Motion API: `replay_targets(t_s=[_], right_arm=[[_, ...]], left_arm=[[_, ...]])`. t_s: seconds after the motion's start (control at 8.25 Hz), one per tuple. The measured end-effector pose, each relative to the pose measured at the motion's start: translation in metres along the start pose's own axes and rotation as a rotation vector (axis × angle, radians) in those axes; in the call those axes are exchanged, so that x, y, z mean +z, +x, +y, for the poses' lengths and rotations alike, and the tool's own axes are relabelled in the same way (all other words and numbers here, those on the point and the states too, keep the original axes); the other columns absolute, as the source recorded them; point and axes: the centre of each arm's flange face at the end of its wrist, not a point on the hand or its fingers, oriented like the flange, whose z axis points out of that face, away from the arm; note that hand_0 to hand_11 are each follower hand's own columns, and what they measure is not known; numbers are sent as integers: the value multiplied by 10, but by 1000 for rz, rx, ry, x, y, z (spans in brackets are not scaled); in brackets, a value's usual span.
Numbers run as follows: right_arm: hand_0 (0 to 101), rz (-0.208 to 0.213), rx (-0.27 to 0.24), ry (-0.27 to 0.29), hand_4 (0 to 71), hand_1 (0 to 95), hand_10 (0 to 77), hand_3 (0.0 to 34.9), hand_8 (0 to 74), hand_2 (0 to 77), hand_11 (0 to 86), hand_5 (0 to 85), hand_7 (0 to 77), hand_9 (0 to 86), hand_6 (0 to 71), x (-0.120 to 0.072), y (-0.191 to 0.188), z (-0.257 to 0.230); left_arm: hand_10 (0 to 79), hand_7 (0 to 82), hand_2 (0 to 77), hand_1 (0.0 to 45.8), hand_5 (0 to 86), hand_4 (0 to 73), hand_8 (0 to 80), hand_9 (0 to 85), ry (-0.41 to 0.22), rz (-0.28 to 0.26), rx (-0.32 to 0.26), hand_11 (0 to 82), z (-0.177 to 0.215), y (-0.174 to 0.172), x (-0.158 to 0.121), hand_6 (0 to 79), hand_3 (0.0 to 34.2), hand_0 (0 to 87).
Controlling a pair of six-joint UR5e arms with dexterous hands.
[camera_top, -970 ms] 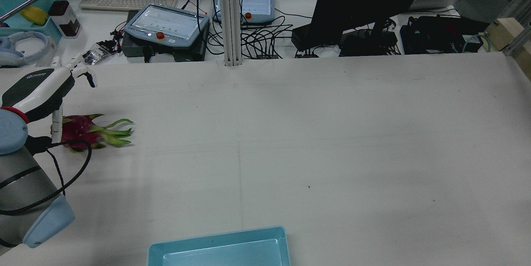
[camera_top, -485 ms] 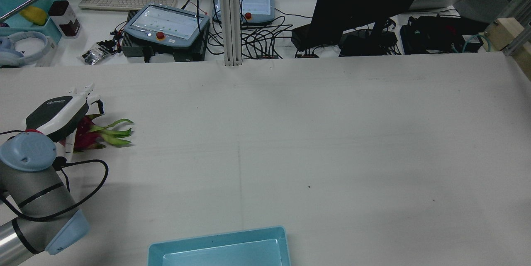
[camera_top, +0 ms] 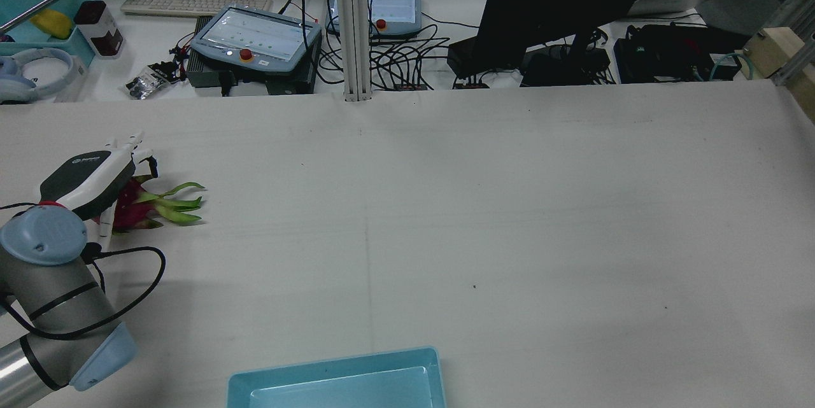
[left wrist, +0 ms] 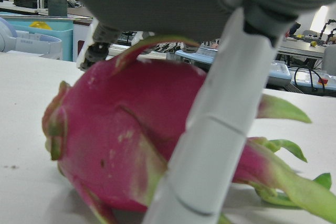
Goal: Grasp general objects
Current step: 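Close the left hand's fingers around the dragon fruit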
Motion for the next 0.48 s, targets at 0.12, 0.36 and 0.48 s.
replay_targets(t_s=[0.12, 0.36, 0.48], right_arm=[[0, 0, 0, 0, 0, 949, 0, 0, 0, 774, 5, 0, 0, 5, 0, 0, 0, 0], [0, 0, 0, 0, 0, 949, 0, 0, 0, 774, 5, 0, 0, 5, 0, 0, 0, 0], [0, 0, 0, 0, 0, 949, 0, 0, 0, 774, 5, 0, 0, 5, 0, 0, 0, 0]], left_arm=[[224, 38, 11, 0, 605, 0, 76, 5, 1, -4, 3, 5, 0, -4, 2, 0, 298, 798], [224, 44, 5, 0, 627, 0, 82, 5, 2, -11, 6, 5, 0, -12, 6, 0, 302, 798], [224, 54, 5, 0, 627, 0, 82, 5, 3, -14, 8, 5, -1, -14, 6, 0, 301, 797]])
